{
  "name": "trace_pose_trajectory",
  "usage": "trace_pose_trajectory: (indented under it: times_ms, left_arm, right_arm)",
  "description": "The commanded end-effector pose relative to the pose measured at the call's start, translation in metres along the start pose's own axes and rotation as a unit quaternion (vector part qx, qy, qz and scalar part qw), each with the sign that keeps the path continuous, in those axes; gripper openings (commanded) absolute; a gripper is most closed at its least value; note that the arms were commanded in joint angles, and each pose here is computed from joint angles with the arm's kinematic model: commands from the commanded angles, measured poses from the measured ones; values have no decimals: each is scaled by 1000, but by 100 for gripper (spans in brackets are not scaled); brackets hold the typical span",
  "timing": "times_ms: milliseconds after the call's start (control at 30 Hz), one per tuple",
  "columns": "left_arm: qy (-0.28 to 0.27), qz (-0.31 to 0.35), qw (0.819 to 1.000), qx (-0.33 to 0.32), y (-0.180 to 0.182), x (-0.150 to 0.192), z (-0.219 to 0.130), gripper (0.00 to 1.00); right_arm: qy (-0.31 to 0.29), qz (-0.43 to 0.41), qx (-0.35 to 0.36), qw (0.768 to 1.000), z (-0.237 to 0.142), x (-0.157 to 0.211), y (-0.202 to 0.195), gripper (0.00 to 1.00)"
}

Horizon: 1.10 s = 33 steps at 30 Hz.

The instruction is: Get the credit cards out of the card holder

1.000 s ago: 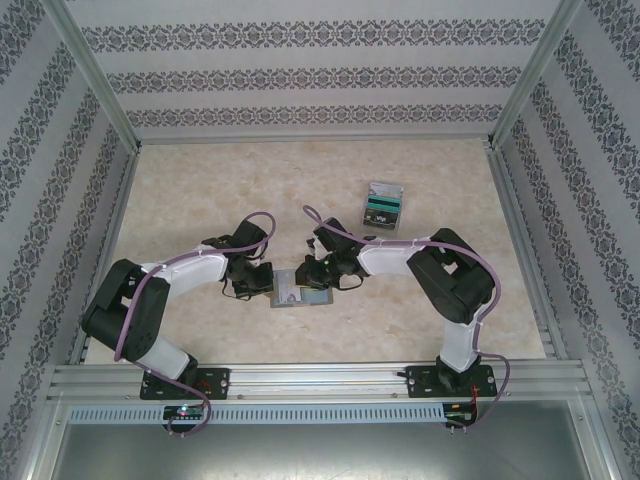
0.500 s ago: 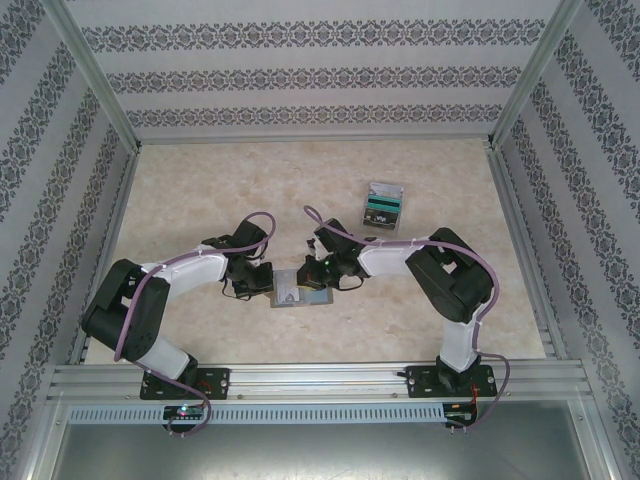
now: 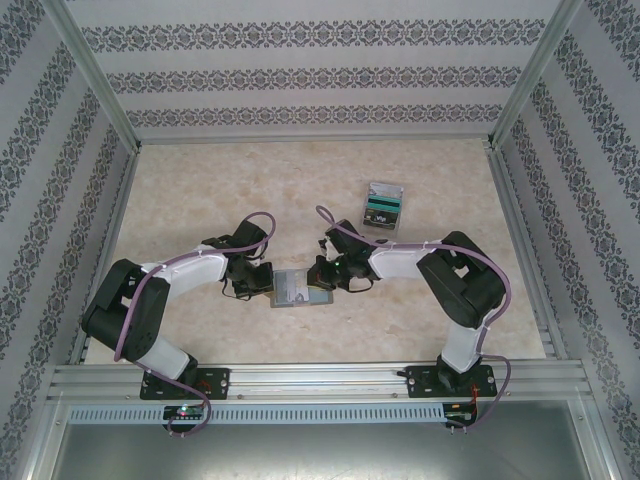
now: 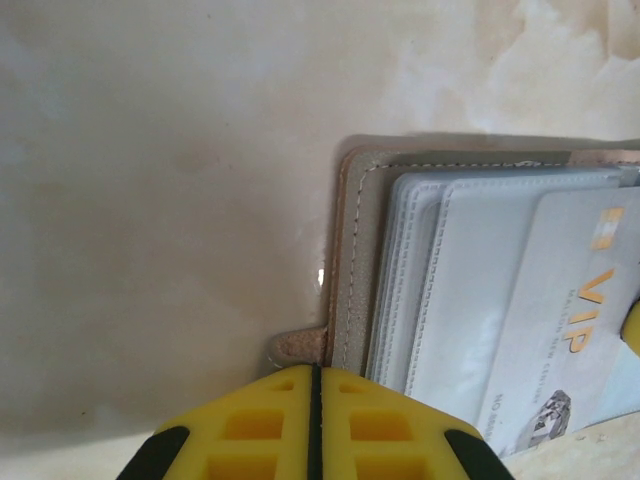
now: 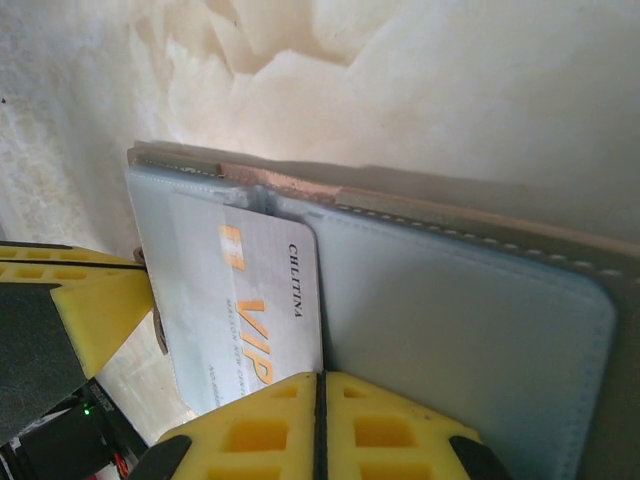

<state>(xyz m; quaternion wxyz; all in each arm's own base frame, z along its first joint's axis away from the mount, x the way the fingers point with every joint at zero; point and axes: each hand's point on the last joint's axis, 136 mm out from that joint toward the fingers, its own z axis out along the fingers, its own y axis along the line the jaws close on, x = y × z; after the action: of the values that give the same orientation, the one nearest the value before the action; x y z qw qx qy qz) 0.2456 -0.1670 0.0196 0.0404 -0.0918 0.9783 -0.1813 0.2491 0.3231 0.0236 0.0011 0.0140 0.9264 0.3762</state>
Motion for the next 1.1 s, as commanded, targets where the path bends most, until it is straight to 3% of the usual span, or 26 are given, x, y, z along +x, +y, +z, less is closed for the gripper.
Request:
trace_pose_trajectory:
  times_ms: [0, 533, 867, 1067]
  left_arm:
    - [5, -8, 1000, -12, 7, 1, 1, 0]
    - [9, -6, 1000, -10, 6, 1, 3, 0]
    - [9, -4, 1000, -13, 7, 1, 3, 0]
    - [8, -2, 1000, -14, 6, -1, 3, 0]
  right_arm:
    - [0, -6, -3, 1000, -1, -1, 0, 13]
    - [29, -11, -20, 999, 25, 6, 11, 20]
    - [18, -7, -3, 1000, 14, 2, -3, 2]
    - [14, -4, 7, 1000, -2, -1, -17, 2]
